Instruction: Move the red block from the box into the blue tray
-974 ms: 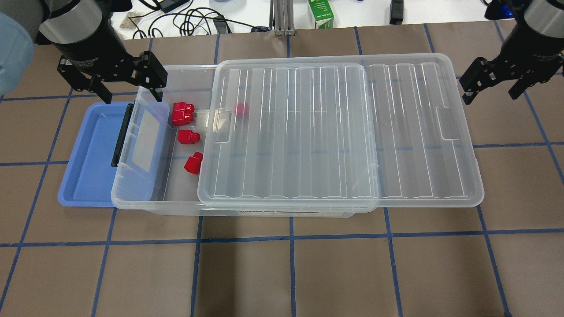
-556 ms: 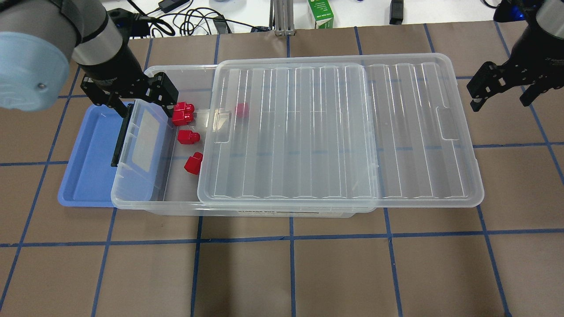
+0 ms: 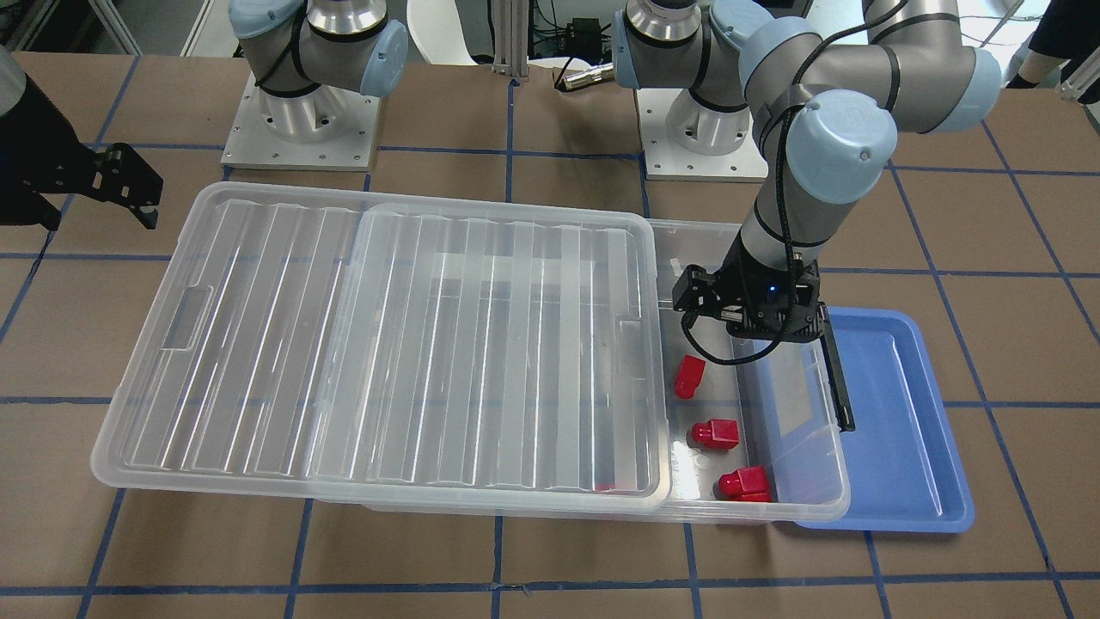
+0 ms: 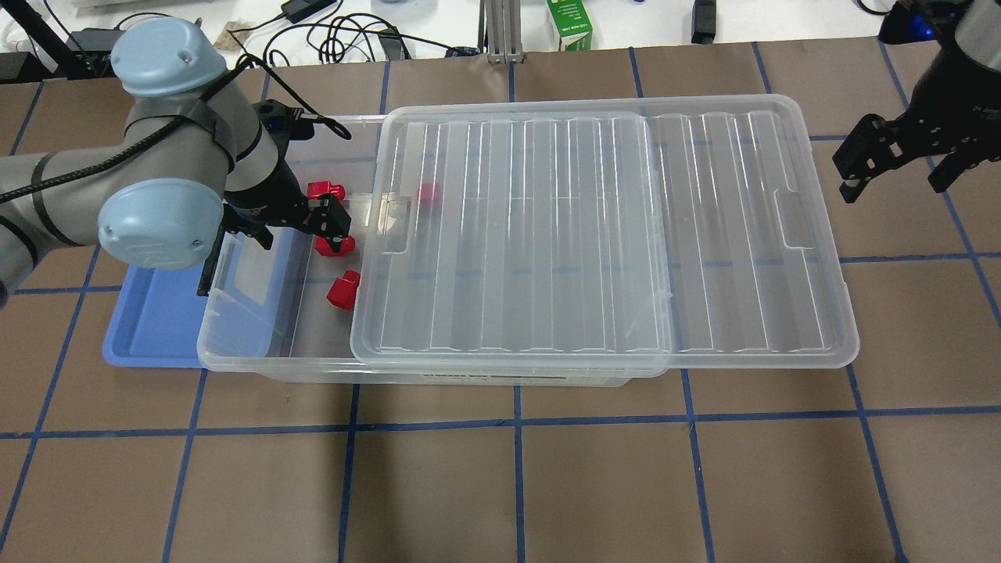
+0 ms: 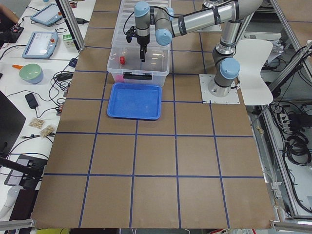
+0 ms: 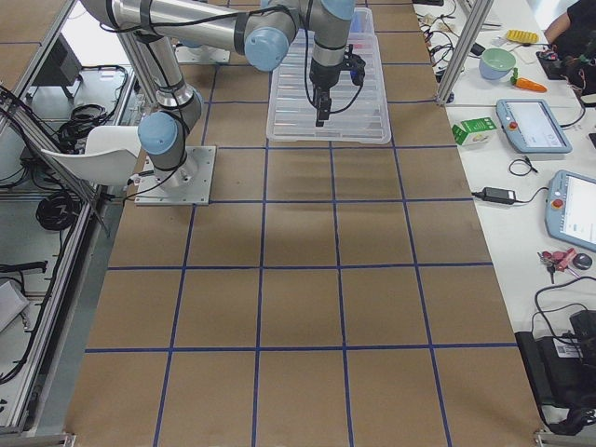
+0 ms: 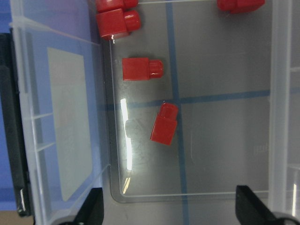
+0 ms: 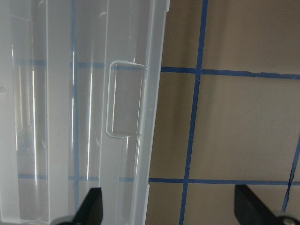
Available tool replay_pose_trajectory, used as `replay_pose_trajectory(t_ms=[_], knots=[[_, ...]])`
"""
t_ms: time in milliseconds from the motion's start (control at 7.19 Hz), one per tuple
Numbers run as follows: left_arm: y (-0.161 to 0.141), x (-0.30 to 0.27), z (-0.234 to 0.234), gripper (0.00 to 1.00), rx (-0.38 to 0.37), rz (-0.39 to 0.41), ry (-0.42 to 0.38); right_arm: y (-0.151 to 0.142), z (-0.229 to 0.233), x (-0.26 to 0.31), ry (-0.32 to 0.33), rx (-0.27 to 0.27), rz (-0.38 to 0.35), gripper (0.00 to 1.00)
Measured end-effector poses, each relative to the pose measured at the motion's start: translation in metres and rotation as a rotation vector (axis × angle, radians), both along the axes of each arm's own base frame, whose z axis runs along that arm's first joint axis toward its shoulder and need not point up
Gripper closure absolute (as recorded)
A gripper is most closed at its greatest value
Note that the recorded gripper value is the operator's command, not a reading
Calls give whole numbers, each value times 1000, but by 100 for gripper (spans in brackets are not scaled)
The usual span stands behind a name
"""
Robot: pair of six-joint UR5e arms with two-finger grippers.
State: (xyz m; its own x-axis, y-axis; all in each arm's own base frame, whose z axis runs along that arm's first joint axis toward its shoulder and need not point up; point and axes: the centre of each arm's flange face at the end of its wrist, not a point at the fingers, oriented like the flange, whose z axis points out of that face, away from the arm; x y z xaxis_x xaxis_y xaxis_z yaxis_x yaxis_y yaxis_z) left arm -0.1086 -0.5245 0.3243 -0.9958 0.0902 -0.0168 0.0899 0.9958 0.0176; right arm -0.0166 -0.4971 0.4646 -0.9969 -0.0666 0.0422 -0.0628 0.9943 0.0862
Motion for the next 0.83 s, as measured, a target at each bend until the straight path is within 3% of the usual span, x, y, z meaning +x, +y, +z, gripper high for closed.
replay_pose_trajectory(t_ms=[834], knots=[[-7, 2, -59, 0, 66, -25, 6, 1, -6, -1, -8, 8, 1, 0]])
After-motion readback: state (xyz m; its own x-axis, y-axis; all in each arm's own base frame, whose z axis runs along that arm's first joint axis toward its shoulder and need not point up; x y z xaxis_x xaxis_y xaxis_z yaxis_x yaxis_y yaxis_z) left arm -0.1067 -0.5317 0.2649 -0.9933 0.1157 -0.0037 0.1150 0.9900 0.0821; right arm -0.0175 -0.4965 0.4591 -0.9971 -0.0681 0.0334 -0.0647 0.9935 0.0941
